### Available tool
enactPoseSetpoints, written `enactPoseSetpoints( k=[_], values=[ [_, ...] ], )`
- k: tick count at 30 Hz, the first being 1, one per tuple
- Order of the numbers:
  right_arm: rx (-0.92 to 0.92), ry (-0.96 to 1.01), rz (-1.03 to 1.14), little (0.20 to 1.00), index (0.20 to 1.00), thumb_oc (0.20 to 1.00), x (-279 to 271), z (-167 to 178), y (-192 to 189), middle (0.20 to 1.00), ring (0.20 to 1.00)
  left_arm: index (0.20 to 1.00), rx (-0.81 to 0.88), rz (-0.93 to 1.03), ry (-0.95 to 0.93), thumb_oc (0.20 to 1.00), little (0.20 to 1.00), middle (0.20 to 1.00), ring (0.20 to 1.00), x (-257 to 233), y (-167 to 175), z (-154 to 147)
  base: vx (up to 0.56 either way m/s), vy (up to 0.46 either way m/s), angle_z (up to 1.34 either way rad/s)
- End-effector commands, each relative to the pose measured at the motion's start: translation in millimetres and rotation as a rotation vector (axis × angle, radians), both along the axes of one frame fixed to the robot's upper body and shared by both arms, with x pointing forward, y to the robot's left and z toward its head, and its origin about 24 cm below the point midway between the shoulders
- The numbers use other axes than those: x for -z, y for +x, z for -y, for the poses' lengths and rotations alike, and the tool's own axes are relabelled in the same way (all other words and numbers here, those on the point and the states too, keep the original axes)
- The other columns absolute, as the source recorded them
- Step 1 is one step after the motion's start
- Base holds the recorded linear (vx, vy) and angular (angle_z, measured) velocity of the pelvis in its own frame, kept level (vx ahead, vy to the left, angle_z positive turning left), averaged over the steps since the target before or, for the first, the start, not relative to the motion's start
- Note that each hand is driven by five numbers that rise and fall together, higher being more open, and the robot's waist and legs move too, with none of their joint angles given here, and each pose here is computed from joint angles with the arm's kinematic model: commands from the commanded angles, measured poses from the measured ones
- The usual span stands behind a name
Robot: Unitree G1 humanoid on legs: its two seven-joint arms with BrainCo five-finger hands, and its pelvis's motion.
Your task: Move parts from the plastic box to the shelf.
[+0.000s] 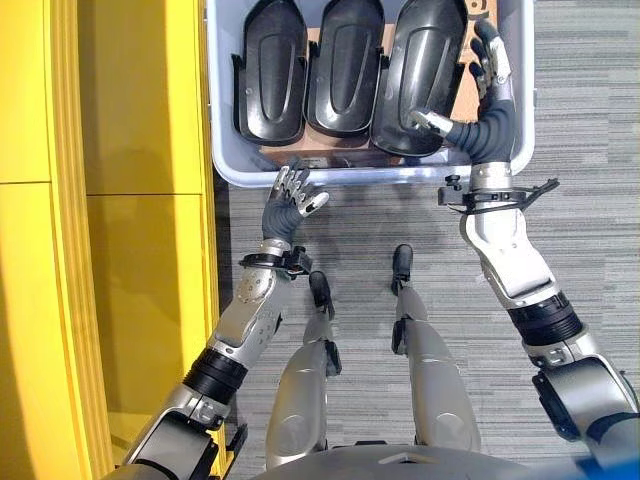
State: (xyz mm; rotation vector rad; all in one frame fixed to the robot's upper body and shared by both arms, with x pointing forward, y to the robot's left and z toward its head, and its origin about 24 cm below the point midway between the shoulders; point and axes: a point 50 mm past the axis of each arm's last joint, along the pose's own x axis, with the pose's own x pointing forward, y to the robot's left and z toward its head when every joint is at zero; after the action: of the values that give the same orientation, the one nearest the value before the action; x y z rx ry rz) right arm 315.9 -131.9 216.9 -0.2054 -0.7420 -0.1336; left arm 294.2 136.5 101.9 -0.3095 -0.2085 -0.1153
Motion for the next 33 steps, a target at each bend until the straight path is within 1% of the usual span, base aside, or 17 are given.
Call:
enactPoseSetpoints(
  k=[1, 7, 11, 21, 29, 33],
  values=[
    [0.036, 0.023, 0.153, 1.0, 1.0, 1.0, -27.8, -1.7, -5.5, 1.0, 1.0, 1.0, 0.018, 0.109, -0.007, 1.0, 1.0, 1.0, 1.0, -17.5, -8.0, 8.1, 0.0, 0.0, 0.0],
    [0.229, 0.022, 0.076, 1.0, 1.0, 1.0, -19.5, 11.8, 17.8, 1.0, 1.0, 1.0, 0.011, 0.112, -0.017, 1.0, 1.0, 1.0, 1.0, -18.5, -7.9, 9.6, 0.0, 0.0, 0.0],
    [0.356, 0.053, 0.076, 1.0, 1.0, 1.0, -27.9, 23.4, 30.4, 1.0, 1.0, 1.0, 0.013, 0.122, -0.029, 1.0, 1.0, 1.0, 1.0, -20.9, -7.4, 10.8, 0.0, 0.0, 0.0],
    [0.433, 0.023, 0.05, 1.0, 1.0, 1.0, -40.3, 25.7, 47.9, 1.0, 1.0, 1.0, 0.035, 0.137, -0.026, 1.0, 1.0, 1.0, 1.0, -23.9, -6.7, 15.5, 0.0, 0.0, 0.0],
    [0.464, -0.016, -0.039, 1.0, 1.0, 1.0, -34.7, 29.0, 63.9, 1.0, 1.0, 1.0, 0.053, 0.133, -0.024, 1.0, 1.0, 1.0, 1.0, -23.0, -6.4, 18.0, 0.0, 0.0, 0.0],
    [0.472, -0.042, -0.149, 1.0, 1.0, 1.0, -22.8, 30.2, 78.1, 1.0, 1.0, 1.0, 0.076, 0.131, -0.025, 1.0, 1.0, 1.0, 1.0, -22.5, -6.4, 21.7, 0.0, 0.001, 0.01]
  ],
)
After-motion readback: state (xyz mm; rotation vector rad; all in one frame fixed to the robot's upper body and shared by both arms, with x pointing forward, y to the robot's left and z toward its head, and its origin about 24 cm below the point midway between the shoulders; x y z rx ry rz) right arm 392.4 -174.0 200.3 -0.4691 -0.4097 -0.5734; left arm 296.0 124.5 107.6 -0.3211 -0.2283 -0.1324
